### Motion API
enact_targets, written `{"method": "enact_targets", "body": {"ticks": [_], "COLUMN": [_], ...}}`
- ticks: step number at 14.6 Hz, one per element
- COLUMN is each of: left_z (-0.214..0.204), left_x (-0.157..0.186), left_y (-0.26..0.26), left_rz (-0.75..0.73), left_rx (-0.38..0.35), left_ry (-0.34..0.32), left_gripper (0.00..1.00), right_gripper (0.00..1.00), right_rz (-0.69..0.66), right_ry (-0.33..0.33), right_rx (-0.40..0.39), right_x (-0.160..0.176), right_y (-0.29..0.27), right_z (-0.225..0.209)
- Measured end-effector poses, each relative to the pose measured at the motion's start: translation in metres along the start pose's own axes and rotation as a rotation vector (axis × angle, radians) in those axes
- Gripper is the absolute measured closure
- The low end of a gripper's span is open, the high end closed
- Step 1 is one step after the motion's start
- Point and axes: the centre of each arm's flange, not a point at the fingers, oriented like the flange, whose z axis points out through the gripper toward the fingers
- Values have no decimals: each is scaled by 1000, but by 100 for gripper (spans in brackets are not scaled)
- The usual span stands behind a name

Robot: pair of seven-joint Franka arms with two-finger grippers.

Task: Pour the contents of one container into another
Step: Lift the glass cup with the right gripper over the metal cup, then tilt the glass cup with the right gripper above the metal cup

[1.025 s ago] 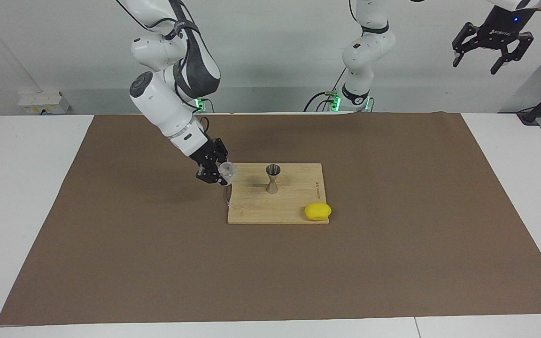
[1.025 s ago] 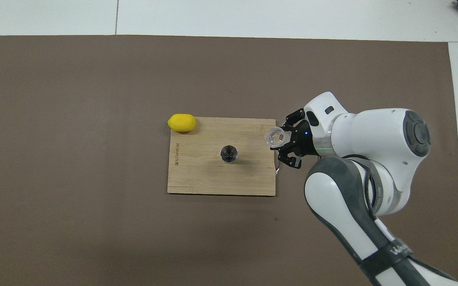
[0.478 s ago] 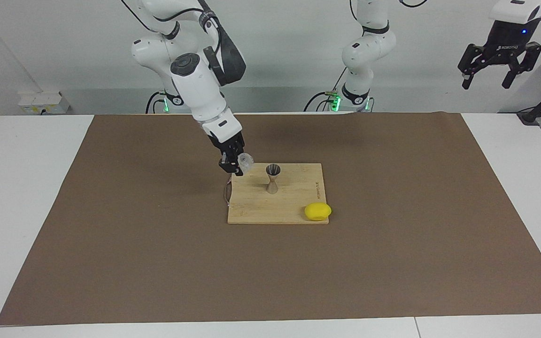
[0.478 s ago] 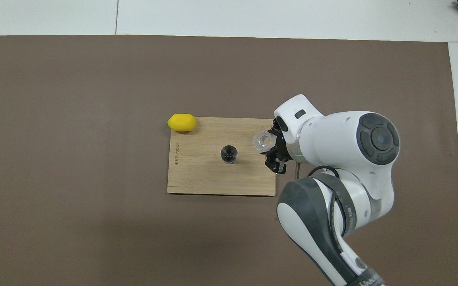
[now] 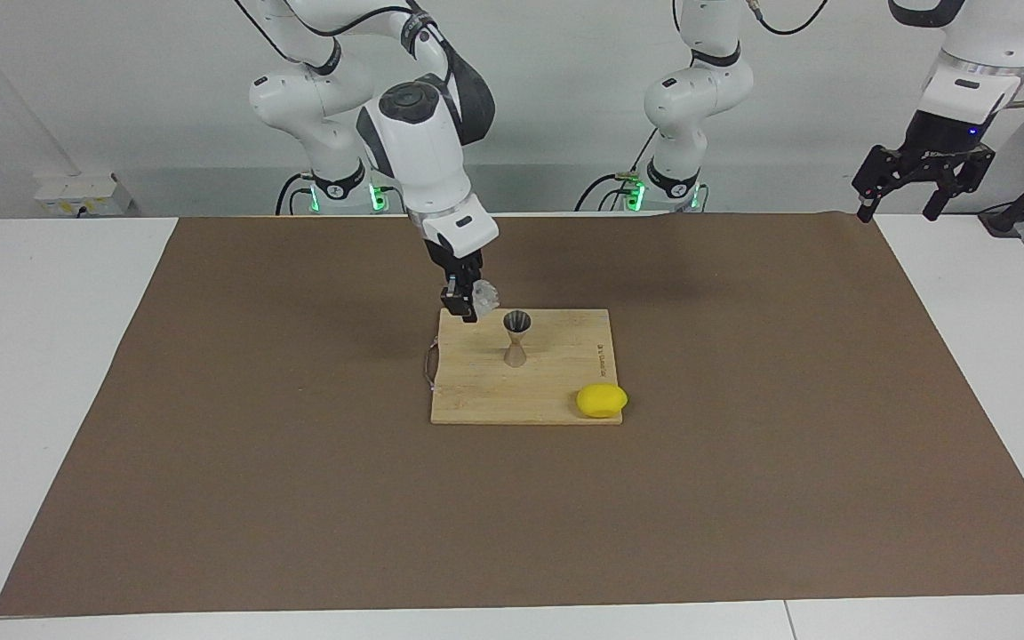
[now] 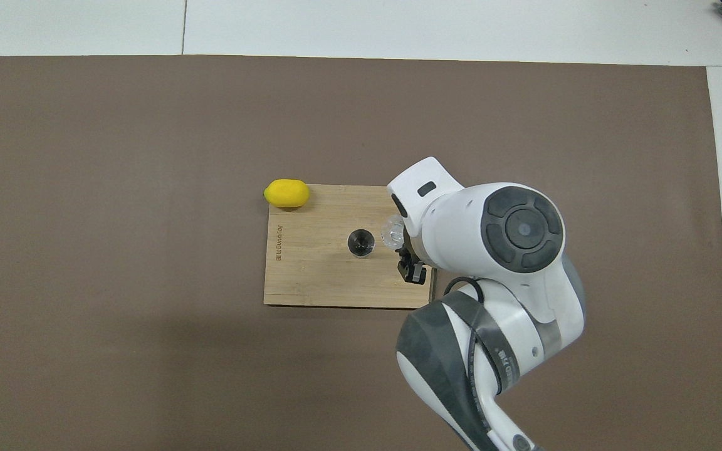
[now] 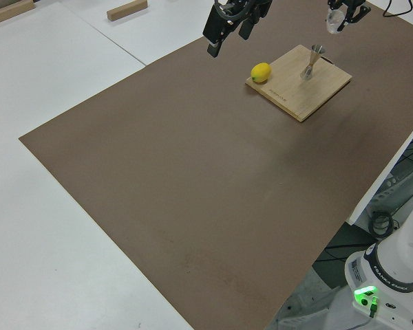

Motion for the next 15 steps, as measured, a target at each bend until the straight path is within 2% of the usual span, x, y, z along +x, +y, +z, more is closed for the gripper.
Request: {"method": "enact_targets", "body": {"ticks": [7,10,12,15], "left_z": [7,-9,-24,-21], "left_x": [16,14,18,24], "left_y": [-3,-5,-5,-3], "left_rz": [-14,-14,-11,-2], "left_rx": [-43,-53,-49,-47], "left_ry": [-47,-90,-93,-105], "left_gripper": [0,0,0,0], "right_gripper": [49,49,49,49], "right_rz": [-59,-91,-113,-168], "right_ry": [-70,-109,-143,-187], "right_rx": [-16,-23,-29,-36], "right_x": [28,30,30,43], "right_y": [-9,-12,-14,-26], "right_z": [18,21,22,22]}}
